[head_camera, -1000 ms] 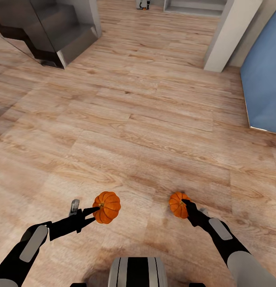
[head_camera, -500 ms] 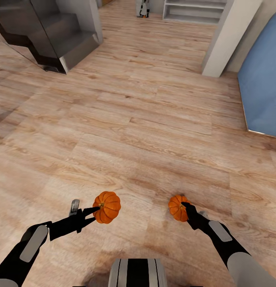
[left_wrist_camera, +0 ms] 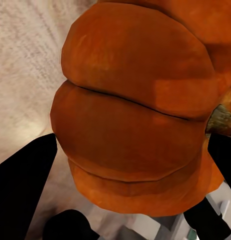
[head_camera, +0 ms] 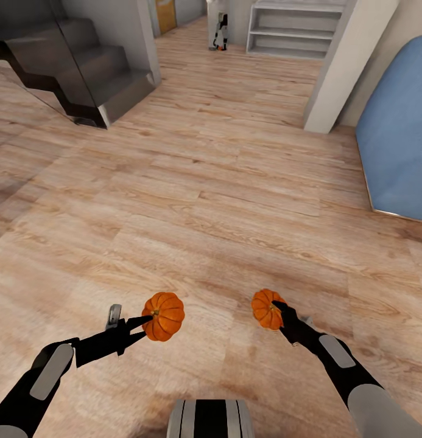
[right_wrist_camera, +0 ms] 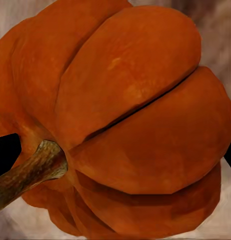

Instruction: Place each of the two pumpkins and all three candles from the living room inside a cabinet in the living room (use any cabinet), then make sure every cabinet is closed, and position the cauldron so it is next to a table in the living room.

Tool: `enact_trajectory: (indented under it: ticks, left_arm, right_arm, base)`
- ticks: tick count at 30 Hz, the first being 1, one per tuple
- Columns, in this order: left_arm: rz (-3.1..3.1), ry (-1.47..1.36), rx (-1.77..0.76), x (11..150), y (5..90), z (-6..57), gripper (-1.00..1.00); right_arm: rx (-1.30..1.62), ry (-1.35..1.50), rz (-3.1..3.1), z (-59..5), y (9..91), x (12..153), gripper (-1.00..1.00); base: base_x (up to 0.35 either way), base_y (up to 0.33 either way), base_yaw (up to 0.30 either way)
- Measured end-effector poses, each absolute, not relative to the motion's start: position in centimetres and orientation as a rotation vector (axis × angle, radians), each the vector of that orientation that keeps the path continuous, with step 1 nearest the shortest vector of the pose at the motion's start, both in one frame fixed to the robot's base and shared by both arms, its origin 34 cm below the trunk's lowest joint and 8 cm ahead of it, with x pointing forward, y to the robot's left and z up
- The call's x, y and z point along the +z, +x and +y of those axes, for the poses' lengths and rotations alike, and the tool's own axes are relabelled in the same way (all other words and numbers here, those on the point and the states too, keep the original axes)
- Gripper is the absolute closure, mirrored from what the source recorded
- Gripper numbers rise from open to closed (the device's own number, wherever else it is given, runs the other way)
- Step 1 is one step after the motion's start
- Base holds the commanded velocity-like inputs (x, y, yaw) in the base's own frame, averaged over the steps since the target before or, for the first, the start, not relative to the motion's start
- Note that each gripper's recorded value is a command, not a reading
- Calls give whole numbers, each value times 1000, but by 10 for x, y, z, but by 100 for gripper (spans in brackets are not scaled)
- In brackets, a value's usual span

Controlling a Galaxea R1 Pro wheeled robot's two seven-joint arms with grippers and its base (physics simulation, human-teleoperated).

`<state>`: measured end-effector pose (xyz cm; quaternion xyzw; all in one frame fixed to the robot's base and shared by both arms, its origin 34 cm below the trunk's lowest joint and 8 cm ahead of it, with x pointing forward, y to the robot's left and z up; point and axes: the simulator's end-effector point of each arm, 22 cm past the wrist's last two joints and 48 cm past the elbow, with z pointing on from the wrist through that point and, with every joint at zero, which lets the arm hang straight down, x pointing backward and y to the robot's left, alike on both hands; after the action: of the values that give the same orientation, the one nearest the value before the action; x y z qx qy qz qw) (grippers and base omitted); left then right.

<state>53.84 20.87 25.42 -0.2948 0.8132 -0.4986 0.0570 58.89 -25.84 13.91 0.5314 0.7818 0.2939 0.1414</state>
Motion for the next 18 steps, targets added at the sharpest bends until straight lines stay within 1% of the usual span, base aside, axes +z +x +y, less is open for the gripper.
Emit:
enact_trajectory:
  ticks: [8,18]
  left_arm:
    - [2450,-857,-1523,270,544,204,100]
    - [2429,-810,-1527,289,551,202,100]
  right_arm:
    - [974,1462,2220,-245,606,167,100]
    - [1000,1431,2192,-245,619,190,100]
  base:
    - [0,0,0]
    - [0,0,0]
